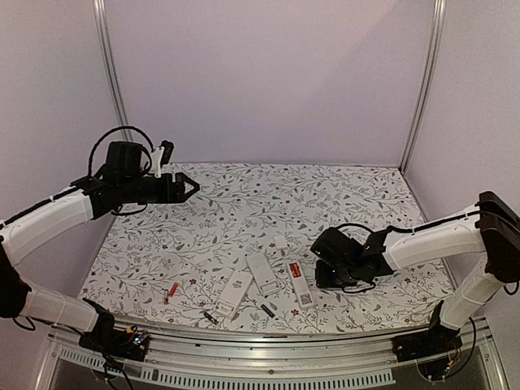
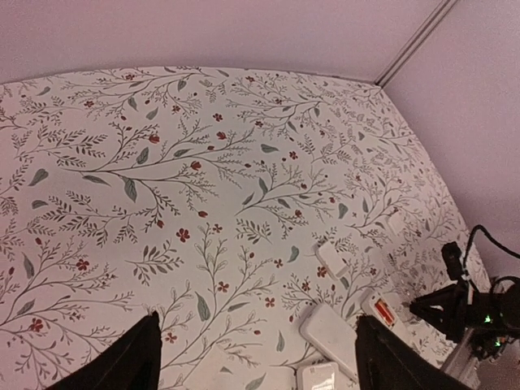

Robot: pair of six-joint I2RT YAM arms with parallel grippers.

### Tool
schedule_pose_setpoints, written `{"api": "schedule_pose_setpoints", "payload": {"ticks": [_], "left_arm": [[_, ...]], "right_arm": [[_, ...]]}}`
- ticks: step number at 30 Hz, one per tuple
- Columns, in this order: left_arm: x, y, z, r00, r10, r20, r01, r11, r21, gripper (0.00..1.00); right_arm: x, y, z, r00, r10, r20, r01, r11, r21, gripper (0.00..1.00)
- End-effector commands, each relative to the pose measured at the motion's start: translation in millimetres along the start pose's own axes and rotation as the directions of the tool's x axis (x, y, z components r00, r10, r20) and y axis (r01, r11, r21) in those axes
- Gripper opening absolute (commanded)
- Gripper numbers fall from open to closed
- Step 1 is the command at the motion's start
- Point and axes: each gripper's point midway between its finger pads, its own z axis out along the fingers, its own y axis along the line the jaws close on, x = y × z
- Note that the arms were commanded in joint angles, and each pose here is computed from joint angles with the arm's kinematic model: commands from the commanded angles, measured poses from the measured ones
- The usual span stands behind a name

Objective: Unload the batteries from the remote control
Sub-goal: Pick up the screwdriver from the center of the board, then pass from the right arm to the left

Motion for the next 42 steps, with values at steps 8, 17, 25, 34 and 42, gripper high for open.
{"api": "schedule_pose_setpoints", "payload": {"ticks": [8,17,25,34,42], "left_arm": [[-10,-82,-38,0.977,0.146,0.155,-0.193,0.918,0.347,0.82],[35,-158,-48,0.970,0.227,0.086,-0.223,0.692,0.686,0.82],[52,-173,-42,0.976,0.218,-0.006,-0.134,0.622,0.771,0.83],[60,-168,-25,0.978,0.193,-0.082,-0.063,0.640,0.766,0.67],[62,-157,-9,0.977,0.172,-0.124,-0.031,0.694,0.719,0.34]], "right_arm": [[-44,100,-129,0.962,-0.053,0.268,0.223,0.718,-0.660,0.00],[-46,157,-192,0.933,-0.134,0.334,0.357,0.469,-0.808,0.00],[-44,183,-180,0.910,-0.212,0.356,0.414,0.510,-0.754,0.00],[-41,197,-145,0.868,-0.326,0.373,0.495,0.619,-0.610,0.00],[-44,192,-137,0.851,-0.350,0.392,0.522,0.649,-0.554,0.00]]}}
